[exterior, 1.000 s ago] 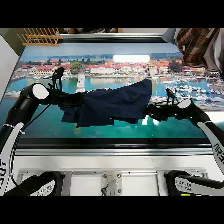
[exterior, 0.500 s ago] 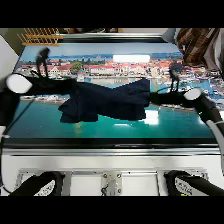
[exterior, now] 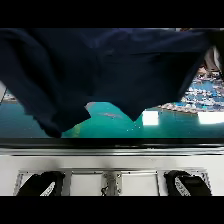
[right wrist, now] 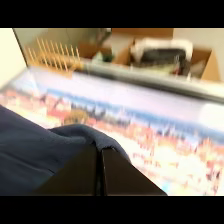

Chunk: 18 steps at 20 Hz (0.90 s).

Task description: Fold the clothes and pants, and hang the long-sleeved shirts on hangers.

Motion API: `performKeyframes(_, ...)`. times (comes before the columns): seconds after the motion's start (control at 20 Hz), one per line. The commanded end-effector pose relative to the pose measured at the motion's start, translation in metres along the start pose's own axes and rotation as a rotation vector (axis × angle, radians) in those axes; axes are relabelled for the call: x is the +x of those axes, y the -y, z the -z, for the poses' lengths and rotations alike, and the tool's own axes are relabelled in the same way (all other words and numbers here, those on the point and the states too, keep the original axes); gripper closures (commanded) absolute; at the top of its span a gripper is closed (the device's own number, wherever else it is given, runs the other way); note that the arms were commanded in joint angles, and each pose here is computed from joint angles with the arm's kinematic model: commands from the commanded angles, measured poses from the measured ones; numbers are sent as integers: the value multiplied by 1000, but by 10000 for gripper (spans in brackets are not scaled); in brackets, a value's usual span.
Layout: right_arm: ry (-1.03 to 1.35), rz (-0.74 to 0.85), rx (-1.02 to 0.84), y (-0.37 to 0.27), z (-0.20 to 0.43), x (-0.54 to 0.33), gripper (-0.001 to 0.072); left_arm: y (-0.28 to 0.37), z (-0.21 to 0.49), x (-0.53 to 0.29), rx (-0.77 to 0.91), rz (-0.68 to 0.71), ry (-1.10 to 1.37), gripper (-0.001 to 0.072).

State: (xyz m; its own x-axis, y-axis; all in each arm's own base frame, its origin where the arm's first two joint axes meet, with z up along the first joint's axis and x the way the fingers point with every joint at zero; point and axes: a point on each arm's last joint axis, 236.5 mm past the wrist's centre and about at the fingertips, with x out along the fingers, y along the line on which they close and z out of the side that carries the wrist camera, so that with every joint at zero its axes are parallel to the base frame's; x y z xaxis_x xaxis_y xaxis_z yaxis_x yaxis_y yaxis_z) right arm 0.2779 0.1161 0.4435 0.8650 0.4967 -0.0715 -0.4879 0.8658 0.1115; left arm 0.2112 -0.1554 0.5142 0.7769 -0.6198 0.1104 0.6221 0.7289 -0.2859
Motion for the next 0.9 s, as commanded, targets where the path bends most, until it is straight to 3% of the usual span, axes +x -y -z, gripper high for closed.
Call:
performKeyframes(0.0, 171, 1, -55, -34, -49, -58, 699, 46, -46, -55, 21, 116, 194, 698)
performKeyframes(0.2, 263, 17, -35, -32, -70, -66, 700, 47, -47, -65, -29, 145, 255, 697)
performKeyframes(0.4, 290, 14, 5, -21, -78, -49, 700, 9, -20, -25, -46, 43, 196, 698)
performKeyframes(0.6, 174, 14, 93, 18, -49, 19, 700, -98, 24, 51, -91, -201, 69, 697)
performKeyframes(0.85, 5, 67, 129, 99, 40, 175, 700, -260, 96, 146, -118, -428, -22, 697)
